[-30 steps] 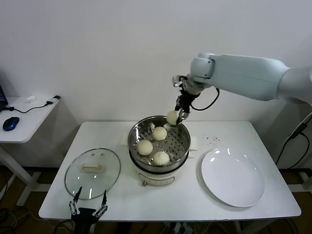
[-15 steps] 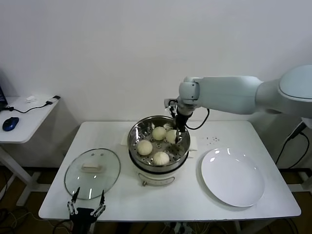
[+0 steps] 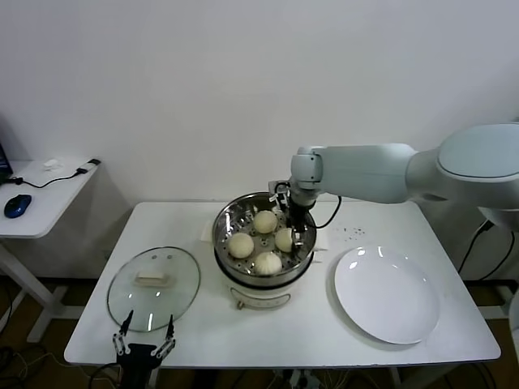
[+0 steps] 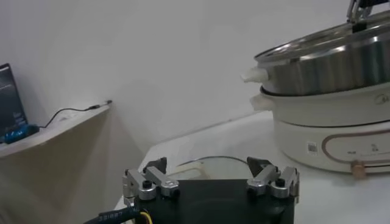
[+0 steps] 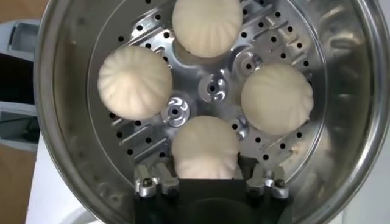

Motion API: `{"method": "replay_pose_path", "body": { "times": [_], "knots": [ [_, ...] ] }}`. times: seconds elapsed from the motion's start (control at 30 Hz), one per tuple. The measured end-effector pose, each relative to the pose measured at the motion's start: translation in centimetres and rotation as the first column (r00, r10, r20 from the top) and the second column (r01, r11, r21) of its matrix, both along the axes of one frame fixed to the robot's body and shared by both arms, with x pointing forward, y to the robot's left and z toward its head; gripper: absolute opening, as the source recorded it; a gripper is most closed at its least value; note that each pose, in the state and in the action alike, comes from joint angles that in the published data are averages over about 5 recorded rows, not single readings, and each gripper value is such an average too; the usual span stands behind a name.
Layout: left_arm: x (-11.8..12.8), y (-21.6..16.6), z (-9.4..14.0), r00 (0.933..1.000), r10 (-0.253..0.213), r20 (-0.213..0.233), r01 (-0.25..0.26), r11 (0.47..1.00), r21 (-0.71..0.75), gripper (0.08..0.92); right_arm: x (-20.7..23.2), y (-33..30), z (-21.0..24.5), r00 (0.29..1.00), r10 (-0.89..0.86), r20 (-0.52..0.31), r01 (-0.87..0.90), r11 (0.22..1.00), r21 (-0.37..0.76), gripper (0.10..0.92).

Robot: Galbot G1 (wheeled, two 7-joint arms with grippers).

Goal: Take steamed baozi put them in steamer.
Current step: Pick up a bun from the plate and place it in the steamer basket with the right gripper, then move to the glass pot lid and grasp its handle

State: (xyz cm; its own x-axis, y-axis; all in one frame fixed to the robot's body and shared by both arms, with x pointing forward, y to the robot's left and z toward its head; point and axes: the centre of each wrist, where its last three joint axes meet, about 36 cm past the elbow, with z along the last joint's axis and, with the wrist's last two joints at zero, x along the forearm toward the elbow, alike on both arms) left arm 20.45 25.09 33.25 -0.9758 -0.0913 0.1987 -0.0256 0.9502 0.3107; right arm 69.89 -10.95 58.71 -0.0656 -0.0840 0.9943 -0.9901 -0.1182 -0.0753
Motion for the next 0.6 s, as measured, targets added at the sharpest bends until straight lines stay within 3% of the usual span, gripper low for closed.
{"method": "replay_pose_path", "body": {
  "times": [0.13,0.6],
  "knots": [
    [0.0,-0.1,0.0,1.0000,-0.001,0.000,0.001,1.000,0.000,0.823,0.0,-0.2,0.3,1.000,0.001,0.000,-0.001,1.000,0.011,0.818],
    [0.3,-0.1,1.0,0.9998,-0.007,0.018,0.007,1.000,0.001,0.823,0.1,-3.9,4.9,1.000,-0.008,0.017,0.006,0.988,0.152,0.823]
  ]
}}
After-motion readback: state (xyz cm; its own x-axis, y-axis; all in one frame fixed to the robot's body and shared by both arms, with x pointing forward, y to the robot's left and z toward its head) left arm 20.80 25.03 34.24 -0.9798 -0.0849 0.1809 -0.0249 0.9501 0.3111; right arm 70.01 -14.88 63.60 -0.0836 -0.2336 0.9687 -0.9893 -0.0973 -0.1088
